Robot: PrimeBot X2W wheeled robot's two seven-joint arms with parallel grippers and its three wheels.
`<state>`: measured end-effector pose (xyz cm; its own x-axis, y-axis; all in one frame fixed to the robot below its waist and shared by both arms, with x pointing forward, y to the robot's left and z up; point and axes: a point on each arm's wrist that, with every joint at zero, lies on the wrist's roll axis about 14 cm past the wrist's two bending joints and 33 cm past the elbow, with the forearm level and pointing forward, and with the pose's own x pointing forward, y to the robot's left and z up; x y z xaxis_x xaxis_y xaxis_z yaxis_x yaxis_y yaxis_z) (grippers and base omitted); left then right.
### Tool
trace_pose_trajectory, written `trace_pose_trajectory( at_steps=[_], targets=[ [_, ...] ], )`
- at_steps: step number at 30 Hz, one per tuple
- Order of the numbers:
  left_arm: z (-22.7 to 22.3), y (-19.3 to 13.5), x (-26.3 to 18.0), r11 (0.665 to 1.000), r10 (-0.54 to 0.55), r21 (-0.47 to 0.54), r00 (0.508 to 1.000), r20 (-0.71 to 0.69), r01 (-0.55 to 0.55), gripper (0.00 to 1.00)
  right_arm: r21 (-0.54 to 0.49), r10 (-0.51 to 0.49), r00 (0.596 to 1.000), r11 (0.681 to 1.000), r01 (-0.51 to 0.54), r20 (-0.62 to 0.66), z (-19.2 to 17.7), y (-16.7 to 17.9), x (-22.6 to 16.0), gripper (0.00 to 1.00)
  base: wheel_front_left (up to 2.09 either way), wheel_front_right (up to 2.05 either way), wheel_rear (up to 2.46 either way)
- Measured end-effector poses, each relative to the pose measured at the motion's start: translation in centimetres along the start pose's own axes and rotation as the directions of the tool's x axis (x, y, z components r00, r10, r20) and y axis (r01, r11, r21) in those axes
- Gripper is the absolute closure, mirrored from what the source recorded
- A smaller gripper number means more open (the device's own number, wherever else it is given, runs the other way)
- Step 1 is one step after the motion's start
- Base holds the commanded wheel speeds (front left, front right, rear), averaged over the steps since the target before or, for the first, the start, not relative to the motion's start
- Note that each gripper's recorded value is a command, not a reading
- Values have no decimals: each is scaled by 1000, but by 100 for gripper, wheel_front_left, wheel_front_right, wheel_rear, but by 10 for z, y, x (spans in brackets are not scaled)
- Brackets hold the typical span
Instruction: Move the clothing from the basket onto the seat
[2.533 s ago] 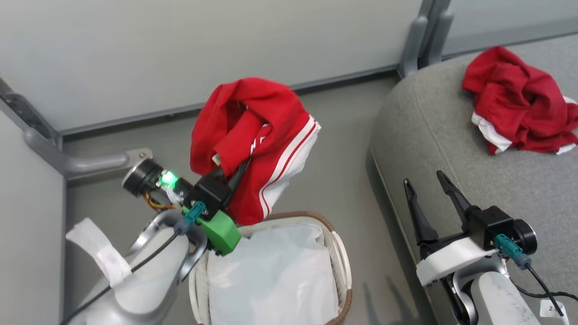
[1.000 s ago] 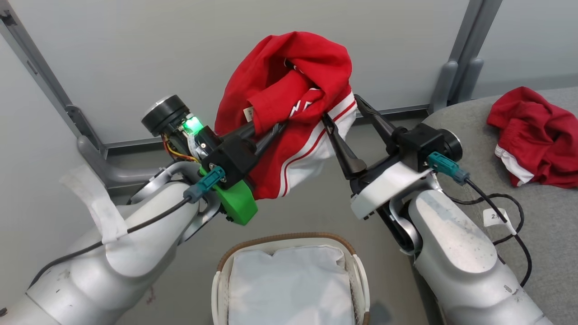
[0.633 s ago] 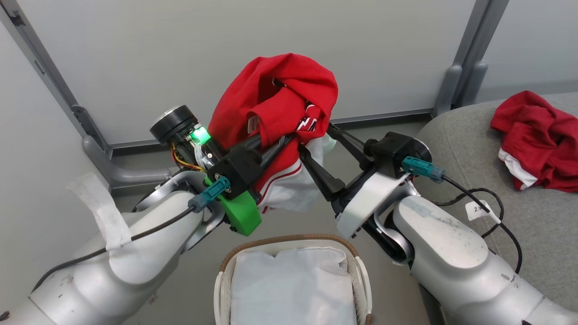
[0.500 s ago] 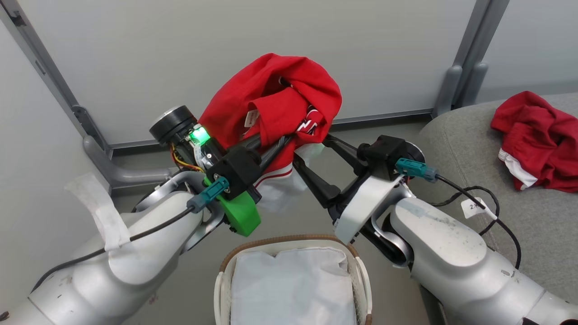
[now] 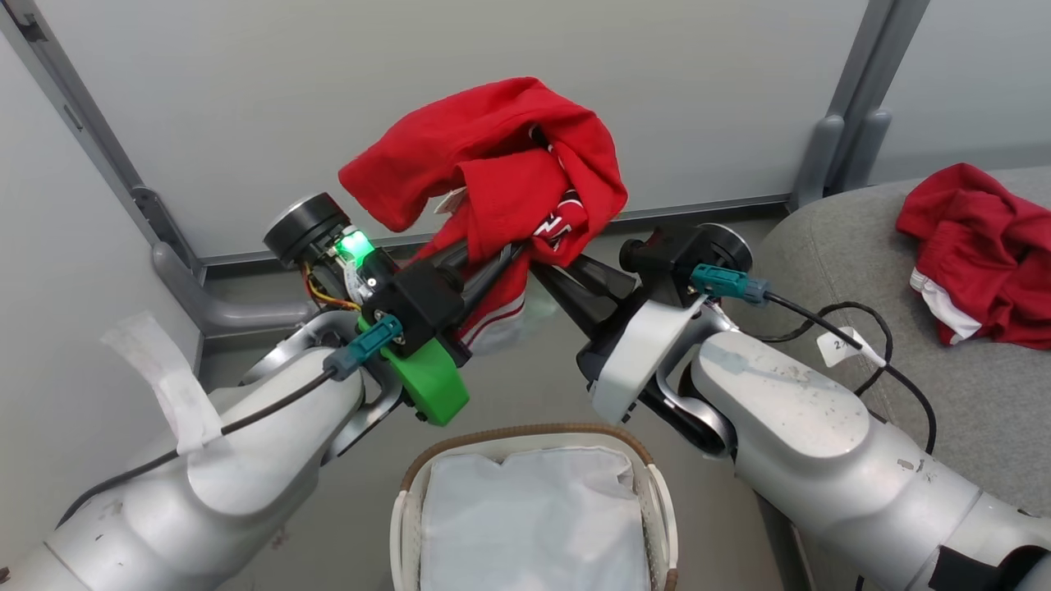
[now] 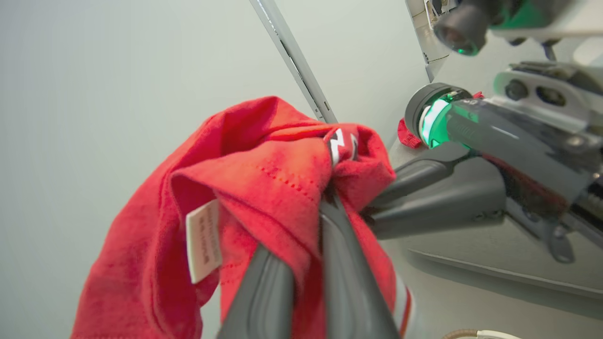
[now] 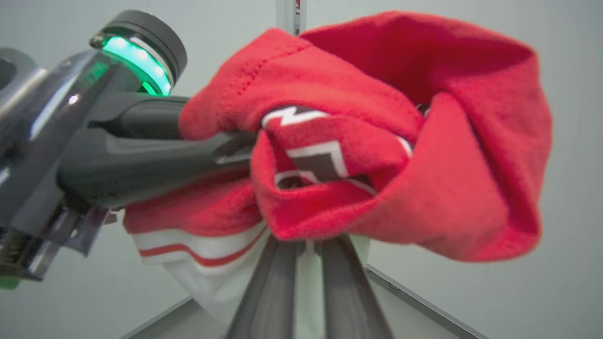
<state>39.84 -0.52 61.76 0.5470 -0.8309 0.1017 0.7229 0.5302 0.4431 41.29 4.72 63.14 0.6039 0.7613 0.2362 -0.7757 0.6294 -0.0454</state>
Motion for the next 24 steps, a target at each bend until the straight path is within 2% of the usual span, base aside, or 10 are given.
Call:
trace_pose_trajectory(
  at_steps=[17,18,21,22,24],
  targets=[
    [-12,22,-9,994,78,-74,997,-21,-79,100,-22,-99,994,995,100,35,5,-25,-9,100,0,0,0],
    [-13,23,-10,994,82,-77,996,-23,-84,89,-22,-105,994,994,106,38,6,-27,-9,100,0,0,0],
    [-13,24,-10,992,90,-83,996,-20,-91,12,-26,-125,991,992,126,55,10,-32,-11,100,0,0,0],
    [-12,23,-10,992,90,-88,996,-16,-91,0,-30,-129,990,991,131,61,12,-33,-11,100,0,0,0],
    [-14,17,-11,990,89,-109,996,-13,-89,0,-35,-139,988,989,142,70,14,-36,-11,100,0,0,0]
  ],
)
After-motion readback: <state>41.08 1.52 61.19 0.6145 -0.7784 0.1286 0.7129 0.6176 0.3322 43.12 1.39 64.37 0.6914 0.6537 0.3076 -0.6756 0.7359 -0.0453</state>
